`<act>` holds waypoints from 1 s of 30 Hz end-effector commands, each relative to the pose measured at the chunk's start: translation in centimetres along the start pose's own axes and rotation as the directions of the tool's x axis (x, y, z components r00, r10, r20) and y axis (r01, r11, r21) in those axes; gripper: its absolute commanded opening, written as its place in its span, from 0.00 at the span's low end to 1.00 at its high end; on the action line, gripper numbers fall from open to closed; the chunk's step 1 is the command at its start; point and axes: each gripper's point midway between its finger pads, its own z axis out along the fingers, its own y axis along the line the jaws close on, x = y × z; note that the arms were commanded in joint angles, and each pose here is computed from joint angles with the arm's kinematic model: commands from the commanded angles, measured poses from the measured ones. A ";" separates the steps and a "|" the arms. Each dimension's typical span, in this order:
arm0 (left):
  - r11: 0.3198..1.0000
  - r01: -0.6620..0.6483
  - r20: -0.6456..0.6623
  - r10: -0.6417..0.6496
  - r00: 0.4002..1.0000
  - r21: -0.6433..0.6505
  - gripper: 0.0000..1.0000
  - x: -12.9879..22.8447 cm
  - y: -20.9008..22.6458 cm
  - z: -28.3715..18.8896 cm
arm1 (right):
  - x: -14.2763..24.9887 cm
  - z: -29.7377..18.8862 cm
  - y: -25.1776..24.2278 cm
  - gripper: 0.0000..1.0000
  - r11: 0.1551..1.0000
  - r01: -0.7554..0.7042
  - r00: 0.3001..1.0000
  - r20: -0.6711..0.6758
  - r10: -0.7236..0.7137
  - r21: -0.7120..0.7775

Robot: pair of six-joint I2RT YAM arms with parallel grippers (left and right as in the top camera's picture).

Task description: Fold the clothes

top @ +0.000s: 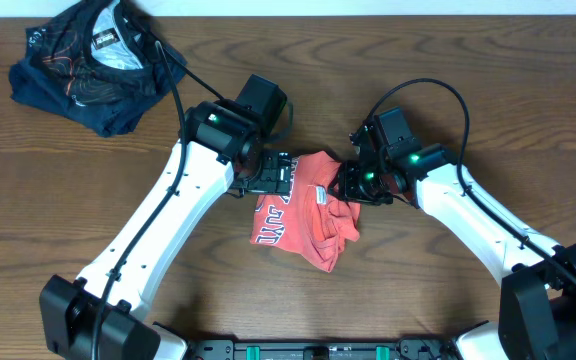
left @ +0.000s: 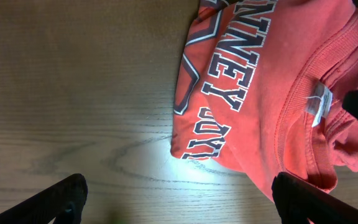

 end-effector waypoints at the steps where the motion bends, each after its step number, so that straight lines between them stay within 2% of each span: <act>1: 1.000 0.009 -0.011 -0.009 1.000 -0.018 0.96 0.2 0.5 0.3 | 0.3 0.7 -0.2 0.30 0.999 -0.005 1.000 -0.008 0.005 0.037; 11: 1.000 0.009 -0.010 -0.009 1.000 -0.018 0.96 0.2 0.5 0.3 | 0.6 0.7 -1.0 0.04 0.997 -0.014 1.000 -0.013 0.015 0.077; 17: 1.000 0.009 -0.010 -0.009 1.000 -0.018 0.96 0.2 0.4 0.3 | 0.8 -0.2 -4.8 0.02 0.960 -0.041 0.999 0.012 0.039 0.276; 27: 1.000 0.009 -0.010 -0.009 1.000 -0.018 0.96 0.2 0.5 0.3 | 1.3 -1.7 -8.1 0.04 0.908 -0.085 0.996 0.013 0.088 0.409; 28: 1.000 0.009 -0.010 -0.009 1.000 -0.018 0.96 0.2 0.5 0.3 | 1.3 -1.8 -8.2 0.08 0.907 -0.090 0.996 0.012 0.094 0.410; 30: 1.000 0.009 -0.011 -0.009 1.000 -0.018 0.96 0.2 0.5 0.3 | 1.3 -2.1 -8.4 0.28 0.905 -0.097 0.995 0.008 0.103 0.415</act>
